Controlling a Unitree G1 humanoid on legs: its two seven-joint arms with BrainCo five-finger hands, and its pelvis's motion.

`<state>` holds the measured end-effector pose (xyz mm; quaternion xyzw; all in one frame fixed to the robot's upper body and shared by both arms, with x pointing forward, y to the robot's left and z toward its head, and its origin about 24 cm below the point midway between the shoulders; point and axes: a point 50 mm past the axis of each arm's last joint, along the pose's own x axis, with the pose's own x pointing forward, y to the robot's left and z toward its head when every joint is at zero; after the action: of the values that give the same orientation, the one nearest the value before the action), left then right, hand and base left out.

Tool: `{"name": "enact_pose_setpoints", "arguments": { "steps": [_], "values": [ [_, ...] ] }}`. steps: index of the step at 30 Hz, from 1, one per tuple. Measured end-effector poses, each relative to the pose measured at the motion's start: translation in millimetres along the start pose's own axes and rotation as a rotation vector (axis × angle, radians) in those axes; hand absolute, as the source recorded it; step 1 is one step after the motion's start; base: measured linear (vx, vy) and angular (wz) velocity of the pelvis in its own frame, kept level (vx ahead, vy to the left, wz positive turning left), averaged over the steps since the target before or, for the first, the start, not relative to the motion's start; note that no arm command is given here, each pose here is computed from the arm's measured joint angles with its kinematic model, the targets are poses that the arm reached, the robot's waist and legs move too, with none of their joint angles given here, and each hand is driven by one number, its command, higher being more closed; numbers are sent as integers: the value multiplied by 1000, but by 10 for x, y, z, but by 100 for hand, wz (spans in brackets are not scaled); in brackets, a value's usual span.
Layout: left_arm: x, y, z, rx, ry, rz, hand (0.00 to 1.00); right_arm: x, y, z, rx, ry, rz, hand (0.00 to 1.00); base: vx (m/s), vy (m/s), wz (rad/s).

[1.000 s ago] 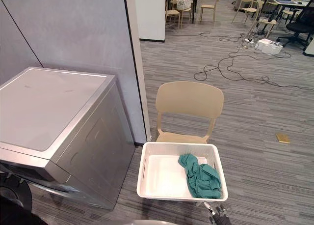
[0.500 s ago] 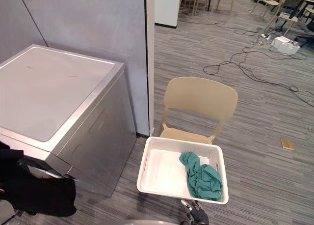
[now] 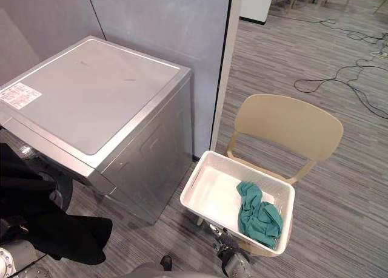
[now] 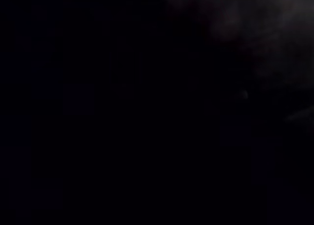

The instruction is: Pick up the laundry basket with both hands and put the clothes into the washing machine.

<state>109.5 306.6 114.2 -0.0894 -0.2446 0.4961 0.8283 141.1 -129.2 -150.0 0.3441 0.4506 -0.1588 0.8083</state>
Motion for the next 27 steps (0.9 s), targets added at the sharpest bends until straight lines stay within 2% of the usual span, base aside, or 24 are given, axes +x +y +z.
{"name": "enact_pose_setpoints", "arguments": {
  "steps": [8, 12, 17, 19, 23, 27],
  "values": [
    [-7, 18, -55, 9, 23, 18, 100, -41, -153, 51, 112, -44, -45, 0, -2, 12, -4],
    [-21, 194, -251, 74, 108, 85, 100, -142, -473, 71, 224, -118, -142, 0, -37, 5, -34],
    [-144, 742, -693, 207, 338, 274, 100, -357, -986, -132, 375, -123, -329, 0, 3, -11, -28],
    [-216, 934, -790, 185, 405, 367, 100, -416, -1089, -201, 415, -120, -385, 0, -14, -15, -29],
    [-348, 1241, -841, 177, 456, 509, 100, -458, -1169, -233, 450, -124, -423, 0, -34, -29, 1],
    [-422, 1309, -915, 171, 506, 539, 100, -434, -1132, -222, 447, -124, -417, 0, -23, -57, 69]
  ]
}}
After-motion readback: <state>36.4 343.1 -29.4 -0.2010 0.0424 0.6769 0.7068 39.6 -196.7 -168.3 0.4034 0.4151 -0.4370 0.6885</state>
